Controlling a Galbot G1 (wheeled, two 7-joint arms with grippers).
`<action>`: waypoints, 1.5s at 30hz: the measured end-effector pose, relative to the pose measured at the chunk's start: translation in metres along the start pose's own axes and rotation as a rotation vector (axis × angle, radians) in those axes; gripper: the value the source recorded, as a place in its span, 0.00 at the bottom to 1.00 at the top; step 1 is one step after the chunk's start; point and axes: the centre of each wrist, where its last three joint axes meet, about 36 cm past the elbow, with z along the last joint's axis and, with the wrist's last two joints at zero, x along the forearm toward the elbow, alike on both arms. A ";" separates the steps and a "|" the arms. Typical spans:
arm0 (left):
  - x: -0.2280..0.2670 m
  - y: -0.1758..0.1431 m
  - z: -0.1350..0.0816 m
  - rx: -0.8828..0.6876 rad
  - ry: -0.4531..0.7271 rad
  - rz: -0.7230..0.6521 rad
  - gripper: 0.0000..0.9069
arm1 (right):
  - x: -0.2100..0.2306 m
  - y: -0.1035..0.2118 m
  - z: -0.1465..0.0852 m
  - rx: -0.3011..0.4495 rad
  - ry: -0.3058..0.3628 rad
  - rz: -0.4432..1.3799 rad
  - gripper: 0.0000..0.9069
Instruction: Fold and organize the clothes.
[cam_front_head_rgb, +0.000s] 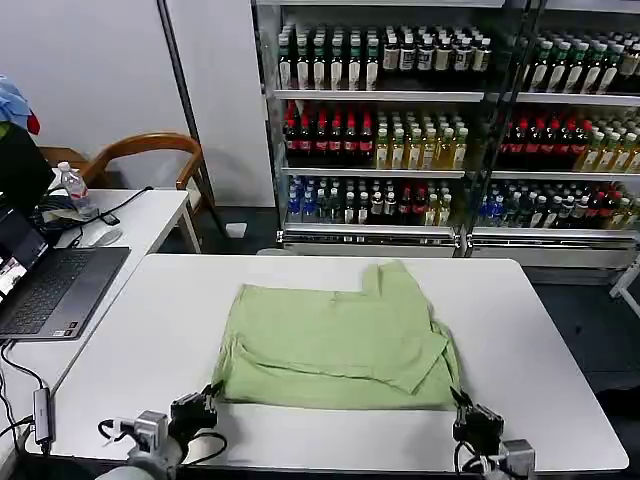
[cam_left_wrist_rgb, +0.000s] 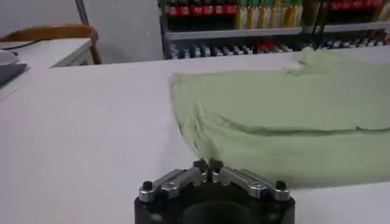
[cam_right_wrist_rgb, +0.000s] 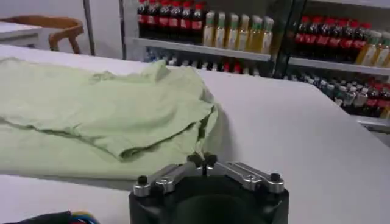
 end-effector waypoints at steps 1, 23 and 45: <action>0.003 -0.001 0.001 -0.001 0.001 0.001 0.06 | 0.003 0.001 0.000 0.001 0.002 0.000 0.00; 0.043 0.000 0.005 -0.089 0.023 -0.018 1.00 | 0.049 0.000 -0.008 0.060 -0.003 -0.012 1.00; -0.013 0.031 -0.059 -0.046 -0.144 -0.025 1.00 | -0.082 -0.014 -0.075 -0.064 -0.116 -0.016 1.00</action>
